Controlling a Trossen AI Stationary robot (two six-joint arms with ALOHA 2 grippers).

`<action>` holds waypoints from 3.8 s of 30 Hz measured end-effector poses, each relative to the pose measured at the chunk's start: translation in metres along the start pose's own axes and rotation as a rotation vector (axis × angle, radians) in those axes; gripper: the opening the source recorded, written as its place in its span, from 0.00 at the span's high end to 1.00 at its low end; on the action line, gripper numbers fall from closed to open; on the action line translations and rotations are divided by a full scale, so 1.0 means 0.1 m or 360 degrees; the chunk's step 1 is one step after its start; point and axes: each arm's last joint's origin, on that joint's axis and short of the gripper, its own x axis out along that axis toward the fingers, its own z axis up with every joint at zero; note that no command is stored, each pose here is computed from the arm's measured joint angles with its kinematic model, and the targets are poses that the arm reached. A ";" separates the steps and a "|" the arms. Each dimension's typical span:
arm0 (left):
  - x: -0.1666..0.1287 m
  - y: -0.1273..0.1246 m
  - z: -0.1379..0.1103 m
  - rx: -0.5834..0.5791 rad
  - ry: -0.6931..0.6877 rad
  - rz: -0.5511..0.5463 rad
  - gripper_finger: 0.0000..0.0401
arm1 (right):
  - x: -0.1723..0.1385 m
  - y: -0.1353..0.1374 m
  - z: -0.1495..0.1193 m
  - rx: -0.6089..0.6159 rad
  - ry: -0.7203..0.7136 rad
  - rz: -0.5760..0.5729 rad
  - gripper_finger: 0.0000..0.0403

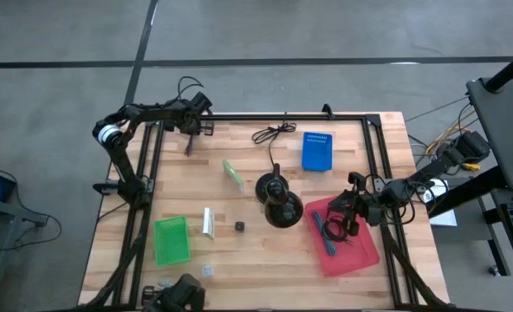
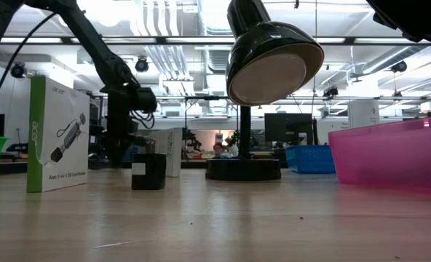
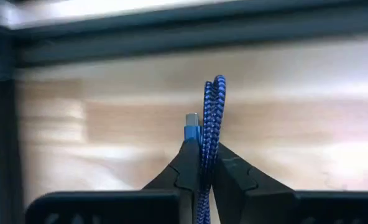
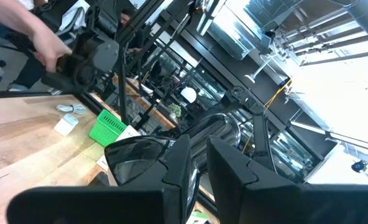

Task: Pick and place items into bin
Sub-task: Put the purple charger cable into the red bin

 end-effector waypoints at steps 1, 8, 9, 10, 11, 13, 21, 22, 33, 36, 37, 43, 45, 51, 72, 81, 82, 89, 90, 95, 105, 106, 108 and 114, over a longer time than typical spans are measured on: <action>-0.03 0.01 -0.01 0.0017 0.0000 -0.0006 0.98 | 0.00 0.00 0.00 0.0000 0.0000 0.0000 0.89; -0.27 0.13 -0.06 0.0091 0.0032 0.0023 0.99 | 0.00 0.00 0.00 0.0000 0.0001 0.0001 0.89; -0.30 0.15 -0.07 0.0100 0.0044 0.0030 0.99 | 0.00 0.00 0.00 0.0000 0.0001 0.0001 0.89; -0.34 0.17 -0.08 0.0108 0.0048 0.0033 0.99 | 0.00 0.00 0.00 0.0000 0.0001 0.0001 0.89; -0.38 0.19 -0.09 0.0116 0.0050 0.0037 0.99 | 0.00 0.00 0.00 0.0000 0.0001 0.0000 0.89; -0.45 0.22 -0.10 0.0189 0.0041 0.0032 0.99 | 0.00 0.00 0.00 0.0000 0.0001 0.0001 0.89; -0.87 0.26 -0.23 0.0382 -0.0124 -0.0053 0.99 | 0.00 0.00 0.00 0.0024 0.0000 0.0000 0.89; -0.93 0.28 -0.27 0.0389 -0.0141 -0.0065 0.99 | 0.00 0.00 0.00 0.0024 0.0000 0.0000 0.89; -1.68 0.41 -0.75 0.0498 -0.0552 -0.0405 1.00 | 0.00 0.00 0.00 0.0018 -0.0001 -0.0001 0.89; -1.80 0.44 -0.91 0.0543 -0.0712 -0.0538 1.00 | 0.00 0.00 0.00 0.0019 -0.0003 -0.0003 0.89; -1.83 0.45 -0.97 0.0554 -0.0753 -0.0584 1.00 | 0.00 0.00 0.00 0.0019 -0.0003 -0.0003 0.89; -1.93 0.54 -1.26 0.0583 -0.0993 -0.0816 1.00 | 0.00 -0.02 0.03 0.0006 -0.0046 -0.0035 0.89; -1.94 0.56 -1.35 0.0596 -0.1054 -0.0912 1.00 | 0.00 -0.04 0.06 0.0033 -0.0136 -0.0031 0.89; -1.95 0.51 -1.53 0.0749 -0.1391 -0.1203 1.00 | -0.01 -0.04 0.11 0.0063 -0.0341 0.0100 0.89; -2.17 0.22 -1.57 0.1177 -0.1911 -0.1780 1.00 | 0.26 -0.29 0.37 0.0382 -0.0007 -0.0223 0.62; -2.27 0.10 -1.53 0.1315 -0.2071 -0.1884 1.00 | 0.57 -0.42 0.62 0.0482 0.0196 -0.0035 0.50; -2.28 0.09 -1.54 0.1351 -0.2078 -0.1943 1.00 | 0.58 -0.41 0.63 0.0465 0.0201 -0.0027 0.50; -2.40 0.01 -1.50 0.1287 -0.2308 -0.2174 1.00 | 0.73 -0.48 0.57 0.0431 0.0239 -0.0132 0.50; -2.41 -0.01 -1.50 0.1302 -0.2322 -0.2212 1.00 | 0.76 -0.50 0.55 0.0431 0.0240 -0.0161 0.50; -2.41 -0.13 -1.51 0.1436 -0.2310 -0.2388 1.00 | 0.84 -0.59 0.43 0.0414 0.0227 -0.0151 0.50; -2.70 -0.41 -1.34 0.1419 -0.2364 -0.2435 1.00 | 1.12 -0.86 0.45 0.0404 0.0156 -0.0161 0.50; -2.73 -0.45 -1.33 0.1434 -0.2362 -0.2454 1.00 | 1.15 -0.87 0.44 0.0398 0.0167 -0.0164 0.50; -2.76 -0.54 -1.31 0.1468 -0.2344 -0.2486 1.00 | 1.23 -0.89 0.43 0.0391 0.0190 -0.0169 0.50; -2.83 -0.73 -1.26 0.1487 -0.2336 -0.2504 1.00 | 1.43 -0.94 0.45 0.0373 0.0217 -0.0167 0.50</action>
